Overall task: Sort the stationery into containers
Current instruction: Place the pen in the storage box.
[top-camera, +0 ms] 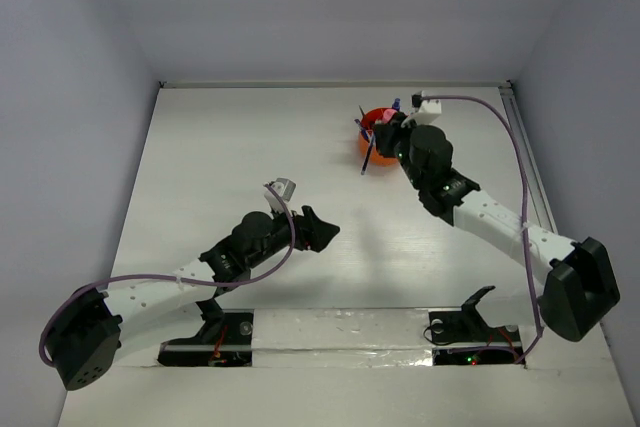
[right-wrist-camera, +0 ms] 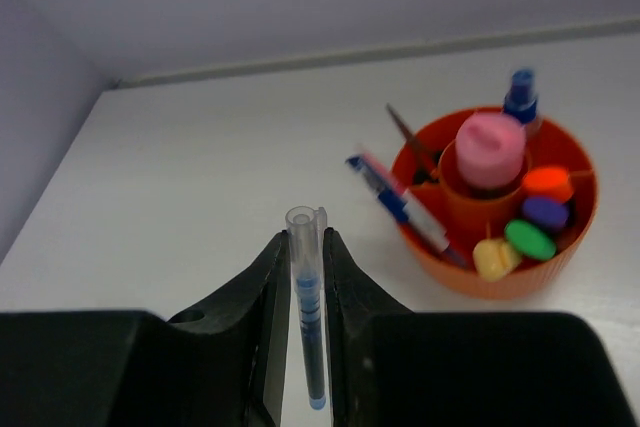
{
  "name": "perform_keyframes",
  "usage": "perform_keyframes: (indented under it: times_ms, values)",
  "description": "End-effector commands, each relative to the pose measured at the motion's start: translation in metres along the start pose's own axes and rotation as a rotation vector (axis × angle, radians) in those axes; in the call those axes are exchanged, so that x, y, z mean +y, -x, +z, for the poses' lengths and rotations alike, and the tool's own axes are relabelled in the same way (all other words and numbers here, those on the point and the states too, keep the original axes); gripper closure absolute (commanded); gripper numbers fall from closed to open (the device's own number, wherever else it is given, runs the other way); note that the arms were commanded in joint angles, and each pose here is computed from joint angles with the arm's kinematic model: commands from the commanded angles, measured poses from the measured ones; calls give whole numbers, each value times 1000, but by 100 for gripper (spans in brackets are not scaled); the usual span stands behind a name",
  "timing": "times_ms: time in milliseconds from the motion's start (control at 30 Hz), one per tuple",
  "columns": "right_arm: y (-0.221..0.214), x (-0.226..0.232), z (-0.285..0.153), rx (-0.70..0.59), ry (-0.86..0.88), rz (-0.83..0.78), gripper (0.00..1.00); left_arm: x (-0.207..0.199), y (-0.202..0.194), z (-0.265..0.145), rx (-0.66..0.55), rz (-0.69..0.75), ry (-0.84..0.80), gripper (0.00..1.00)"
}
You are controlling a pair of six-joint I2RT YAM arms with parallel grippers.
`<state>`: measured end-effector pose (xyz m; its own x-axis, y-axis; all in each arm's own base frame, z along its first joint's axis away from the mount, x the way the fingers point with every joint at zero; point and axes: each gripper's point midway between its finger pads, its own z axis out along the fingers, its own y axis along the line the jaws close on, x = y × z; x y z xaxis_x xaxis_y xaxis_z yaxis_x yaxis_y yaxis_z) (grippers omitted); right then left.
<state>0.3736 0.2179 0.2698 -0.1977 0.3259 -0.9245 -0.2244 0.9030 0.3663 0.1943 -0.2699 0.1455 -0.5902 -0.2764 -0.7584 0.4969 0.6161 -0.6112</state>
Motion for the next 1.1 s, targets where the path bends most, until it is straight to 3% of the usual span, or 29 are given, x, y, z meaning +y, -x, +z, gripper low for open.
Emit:
perform_keyframes:
  times_ms: [0,367,667,1067]
  values:
    - [61,-5,22,-185,-32,-76,100,-12,20,2,-53,44,-25,20]
    - [66,-29,86,-239,-117,-264,100,-1,25,2,-76,126,28,20]
    - [64,-41,101,-246,-154,-335,100,1,28,3,-84,155,36,20]
    - [22,-47,109,-179,-98,-418,100,4,26,6,-82,146,37,21]
